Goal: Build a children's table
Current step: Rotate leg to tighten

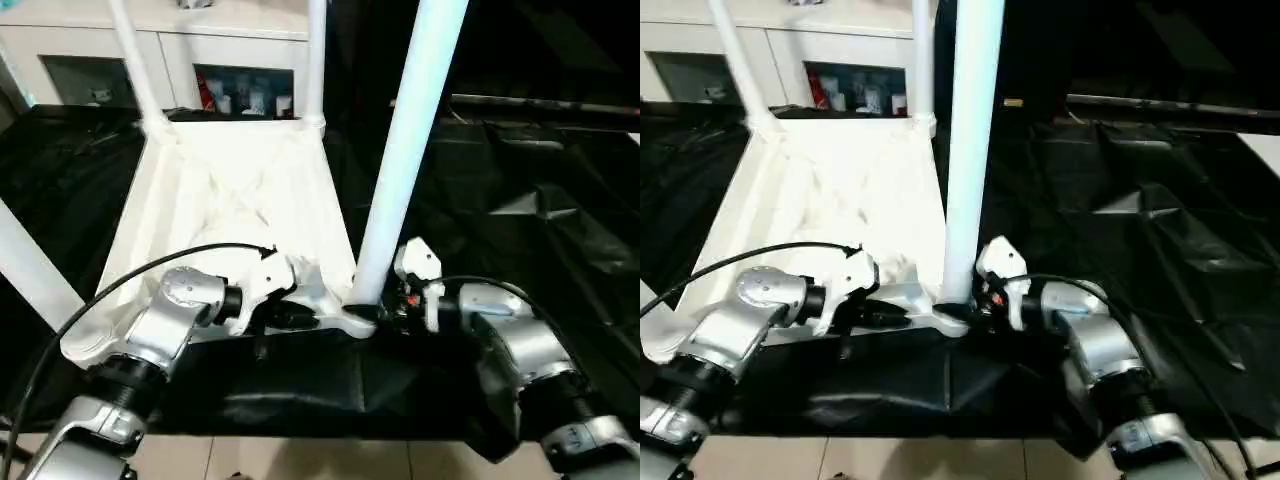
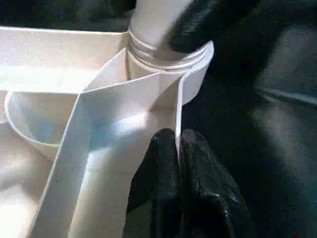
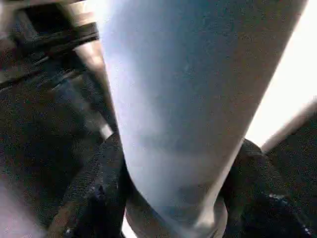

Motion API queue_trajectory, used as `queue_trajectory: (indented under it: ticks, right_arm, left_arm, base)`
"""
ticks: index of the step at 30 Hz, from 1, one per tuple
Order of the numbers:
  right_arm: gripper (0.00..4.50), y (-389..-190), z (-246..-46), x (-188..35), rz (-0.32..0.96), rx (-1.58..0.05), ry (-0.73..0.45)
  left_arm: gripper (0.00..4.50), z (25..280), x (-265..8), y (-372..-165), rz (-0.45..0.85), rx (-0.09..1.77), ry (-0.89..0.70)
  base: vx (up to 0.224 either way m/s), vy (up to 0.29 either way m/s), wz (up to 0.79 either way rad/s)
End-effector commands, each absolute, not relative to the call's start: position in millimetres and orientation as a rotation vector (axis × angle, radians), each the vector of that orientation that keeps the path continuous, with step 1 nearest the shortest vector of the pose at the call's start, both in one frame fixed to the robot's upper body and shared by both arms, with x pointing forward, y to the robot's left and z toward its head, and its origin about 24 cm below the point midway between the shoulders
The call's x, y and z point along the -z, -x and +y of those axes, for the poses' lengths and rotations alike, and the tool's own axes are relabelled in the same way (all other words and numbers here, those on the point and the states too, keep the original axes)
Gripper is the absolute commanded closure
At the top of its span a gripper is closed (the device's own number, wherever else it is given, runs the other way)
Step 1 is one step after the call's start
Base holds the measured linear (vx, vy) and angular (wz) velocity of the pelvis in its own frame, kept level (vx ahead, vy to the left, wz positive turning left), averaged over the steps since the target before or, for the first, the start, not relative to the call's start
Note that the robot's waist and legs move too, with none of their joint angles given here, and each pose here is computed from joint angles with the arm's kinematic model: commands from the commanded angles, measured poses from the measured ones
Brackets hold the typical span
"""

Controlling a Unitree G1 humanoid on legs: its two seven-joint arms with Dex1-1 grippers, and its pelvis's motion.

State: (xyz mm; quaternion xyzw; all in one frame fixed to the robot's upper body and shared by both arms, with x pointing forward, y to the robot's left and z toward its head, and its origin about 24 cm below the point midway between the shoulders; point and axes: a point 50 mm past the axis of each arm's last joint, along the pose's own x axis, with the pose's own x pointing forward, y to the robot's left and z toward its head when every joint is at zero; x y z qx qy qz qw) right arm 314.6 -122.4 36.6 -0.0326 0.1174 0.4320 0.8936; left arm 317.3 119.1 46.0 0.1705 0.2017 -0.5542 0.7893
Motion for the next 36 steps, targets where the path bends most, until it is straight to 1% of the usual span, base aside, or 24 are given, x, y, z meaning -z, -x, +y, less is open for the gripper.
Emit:
queue_trajectory:
  ticks: [1,3,4,6,7,8,9,11,14,15,16,17,19,20,22,24,25,26,27,28,29,30,31,36]
  right_arm:
    - [2.29,-315.2,-131.7,-10.8,0.366,-0.653,0.042]
    - [2.35,-317.8,-126.1,-7.6,0.369,-0.551,0.012]
    - [2.39,-317.8,-126.1,-7.6,0.369,-0.551,0.012]
    - [2.43,-320.7,-114.3,-5.4,0.373,-0.459,0.003]
    - [2.43,-321.0,-112.8,-5.4,0.373,-0.452,0.004]
    - [2.43,-323.4,-98.2,-7.2,0.360,-0.426,0.011]
    - [2.43,-324.7,-88.2,-10.3,0.341,-0.437,0.003]
    - [2.43,-325.5,-82.2,-12.5,0.329,-0.445,0.003]
    - [2.43,-326.9,-81.6,-14.6,0.312,-0.432,0.010]
    - [2.43,-327.2,-83.5,-15.6,0.302,-0.431,-0.002]
    - [1.91,-327.2,-84.6,-17.7,0.284,-0.441,-0.027]
    - [1.78,-327.9,-87.6,-19.8,0.265,-0.436,-0.036]
    - [1.76,-328.4,-89.7,-21.2,0.252,-0.431,-0.039]
    - [1.69,-328.9,-100.1,-26.1,0.224,-0.468,-0.033]
    - [1.45,-328.2,-106.0,-29.1,0.214,-0.514,-0.034]
    - [1.30,-320.9,-118.6,-31.3,0.252,-0.654,-0.027]
    - [1.30,-319.2,-120.4,-31.6,0.263,-0.677,-0.045]
    - [1.30,-313.9,-125.9,-34.0,0.279,-0.746,-0.074]
    - [1.30,-309.2,-130.2,-36.2,0.280,-0.806,-0.060]
    - [1.30,-307.3,-132.0,-37.1,0.279,-0.830,-0.050]
    - [1.30,-301.4,-138.3,-39.6,0.278,-0.894,-0.018]
    - [1.30,-301.4,-138.3,-39.6,0.278,-0.894,-0.018]
    - [1.30,-294.3,-147.7,-43.9,0.283,-0.965,0.013]
    - [1.30,-283.0,-161.5,-51.8,0.320,-1.083,0.073]
  left_arm:
    - [4.50,108.8,-36.9,-321.9,0.439,1.090,-0.314]
    - [4.50,99.2,-35.2,-327.1,0.436,1.035,-0.317]
    - [4.50,99.2,-35.2,-327.1,0.436,1.035,-0.317]
    - [4.50,83.2,-34.6,-332.6,0.426,0.977,-0.310]
    - [4.50,81.4,-34.5,-333.0,0.424,0.972,-0.311]
    - [4.50,67.9,-34.4,-335.3,0.406,0.946,-0.324]
    - [4.50,60.3,-34.1,-334.4,0.399,0.962,-0.334]
    - [4.50,56.5,-34.1,-334.0,0.390,0.977,-0.347]
    - [4.50,56.1,-34.3,-334.8,0.377,0.976,-0.357]
    - [4.50,56.4,-34.6,-334.4,0.373,0.984,-0.357]
    - [4.50,57.5,-34.3,-334.1,0.373,0.992,-0.358]
    - [4.50,59.1,-33.8,-334.5,0.372,0.992,-0.362]
    - [4.50,60.2,-33.4,-334.9,0.371,0.990,-0.365]
    - [4.50,66.2,-32.2,-333.6,0.370,1.013,-0.373]
    - [4.50,70.4,-31.3,-332.5,0.371,1.027,-0.377]
    - [4.50,78.0,-31.2,-329.6,0.358,1.075,-0.388]
    - [4.50,79.4,-31.0,-329.4,0.361,1.077,-0.387]
    - [4.50,82.9,-31.1,-328.5,0.360,1.091,-0.385]
    - [4.50,85.6,-31.4,-327.3,0.360,1.112,-0.381]
    - [4.50,86.7,-31.5,-326.7,0.360,1.122,-0.380]
    - [4.50,89.0,-32.6,-323.8,0.350,1.167,-0.376]
    - [4.50,89.0,-32.6,-323.8,0.350,1.167,-0.376]
    - [4.50,92.2,-34.0,-318.4,0.346,1.241,-0.362]
    - [4.50,98.4,-38.0,-307.5,0.362,1.374,-0.343]
  base:
    - [0.000,0.000,0.00]
    - [0.000,0.000,0.00]
    - [0.000,0.000,0.00]
    - [0.000,0.000,0.00]
    - [0.000,0.000,0.00]
    - [0.000,0.000,0.00]
    - [0.000,0.000,0.00]
    - [0.000,0.000,0.00]
    - [0.000,0.000,0.00]
    - [0.000,0.000,0.00]
    - [0.000,0.000,0.00]
    - [0.000,0.000,0.00]
    - [0.000,0.000,0.00]
    - [0.000,0.000,0.00]
    - [0.000,0.000,0.00]
    - [0.000,0.000,0.00]
    - [0.000,0.000,0.00]
    - [0.000,0.000,0.00]
    - [0.000,0.000,0.00]
    - [0.000,0.000,0.00]
    - [0.000,0.000,0.00]
    - [0.000,0.000,0.00]
    - [0.000,0.000,0.00]
    - [0.000,0.000,0.00]
